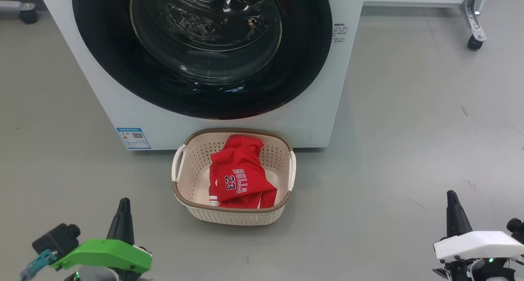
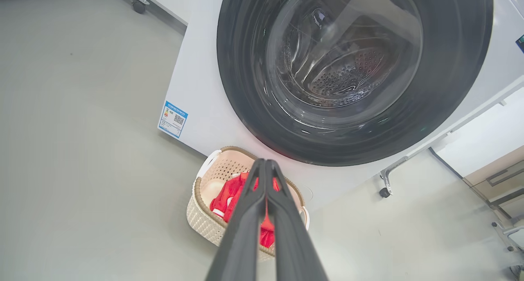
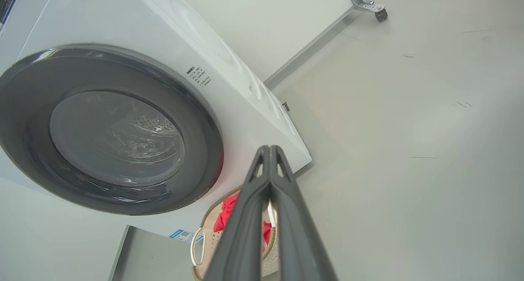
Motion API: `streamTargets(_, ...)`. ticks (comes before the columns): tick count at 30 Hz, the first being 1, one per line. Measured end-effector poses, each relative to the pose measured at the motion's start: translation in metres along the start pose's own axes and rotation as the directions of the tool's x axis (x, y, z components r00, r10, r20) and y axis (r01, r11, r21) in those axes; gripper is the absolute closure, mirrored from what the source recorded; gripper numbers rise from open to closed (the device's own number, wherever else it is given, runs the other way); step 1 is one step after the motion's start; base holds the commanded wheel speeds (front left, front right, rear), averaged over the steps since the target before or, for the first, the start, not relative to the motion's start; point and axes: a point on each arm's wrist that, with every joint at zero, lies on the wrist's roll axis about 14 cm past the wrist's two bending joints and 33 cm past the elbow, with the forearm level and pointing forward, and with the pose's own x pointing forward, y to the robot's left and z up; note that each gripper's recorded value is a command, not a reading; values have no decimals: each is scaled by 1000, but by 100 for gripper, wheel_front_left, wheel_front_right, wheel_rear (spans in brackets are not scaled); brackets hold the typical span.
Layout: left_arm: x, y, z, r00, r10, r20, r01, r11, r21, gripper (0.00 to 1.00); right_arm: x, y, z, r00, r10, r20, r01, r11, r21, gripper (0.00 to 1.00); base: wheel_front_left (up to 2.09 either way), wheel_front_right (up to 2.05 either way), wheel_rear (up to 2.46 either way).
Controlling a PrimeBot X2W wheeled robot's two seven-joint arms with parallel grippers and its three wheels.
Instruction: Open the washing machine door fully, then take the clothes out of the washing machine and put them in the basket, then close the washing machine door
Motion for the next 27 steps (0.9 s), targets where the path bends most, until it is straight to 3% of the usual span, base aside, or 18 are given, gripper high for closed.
streamTargets(12, 1, 4, 1, 1000, 4, -18, -6, 988, -155, 100, 3, -5, 4, 1000, -8, -2, 9, 988, 155, 100, 0, 0, 0)
streamTargets(27, 3, 6, 6, 1000, -12, -23, 3, 938, -348, 100, 7, -7, 13, 1000, -9, 9, 5, 940, 342, 100, 0, 0, 0)
